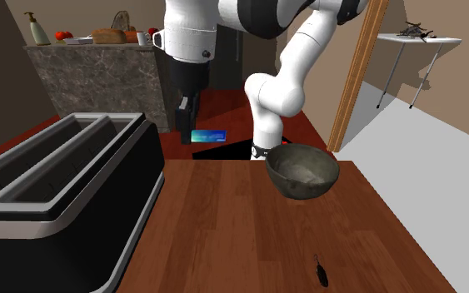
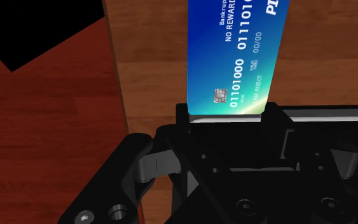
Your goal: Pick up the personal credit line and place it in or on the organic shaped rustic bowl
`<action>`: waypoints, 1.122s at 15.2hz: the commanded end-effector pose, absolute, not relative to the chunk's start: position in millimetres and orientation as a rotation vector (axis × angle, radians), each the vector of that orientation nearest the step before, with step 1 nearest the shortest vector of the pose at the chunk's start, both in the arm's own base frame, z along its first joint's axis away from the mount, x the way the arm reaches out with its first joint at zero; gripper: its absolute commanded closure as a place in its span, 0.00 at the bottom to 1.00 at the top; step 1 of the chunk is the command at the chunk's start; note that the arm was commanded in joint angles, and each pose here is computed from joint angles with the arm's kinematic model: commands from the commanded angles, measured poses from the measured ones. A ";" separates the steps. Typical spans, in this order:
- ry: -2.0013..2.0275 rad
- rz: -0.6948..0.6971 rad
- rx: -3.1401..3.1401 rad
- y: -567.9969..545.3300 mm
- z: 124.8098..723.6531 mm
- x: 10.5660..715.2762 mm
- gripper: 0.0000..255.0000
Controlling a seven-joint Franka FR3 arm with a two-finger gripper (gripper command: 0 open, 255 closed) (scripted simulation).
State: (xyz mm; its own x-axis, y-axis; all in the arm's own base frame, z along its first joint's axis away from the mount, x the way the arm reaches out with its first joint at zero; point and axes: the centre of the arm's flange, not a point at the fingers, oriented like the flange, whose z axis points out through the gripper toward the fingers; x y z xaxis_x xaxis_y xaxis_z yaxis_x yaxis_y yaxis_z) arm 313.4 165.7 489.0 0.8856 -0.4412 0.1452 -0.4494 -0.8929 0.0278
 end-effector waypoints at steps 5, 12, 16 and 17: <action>-0.707 0.208 2.991 179.4 508.6 290.4 1.00; -0.707 0.208 2.991 224.7 513.9 210.1 1.00; -0.707 0.208 2.991 250.6 516.9 164.1 1.00; -0.707 0.208 2.991 257.1 517.6 152.7 1.00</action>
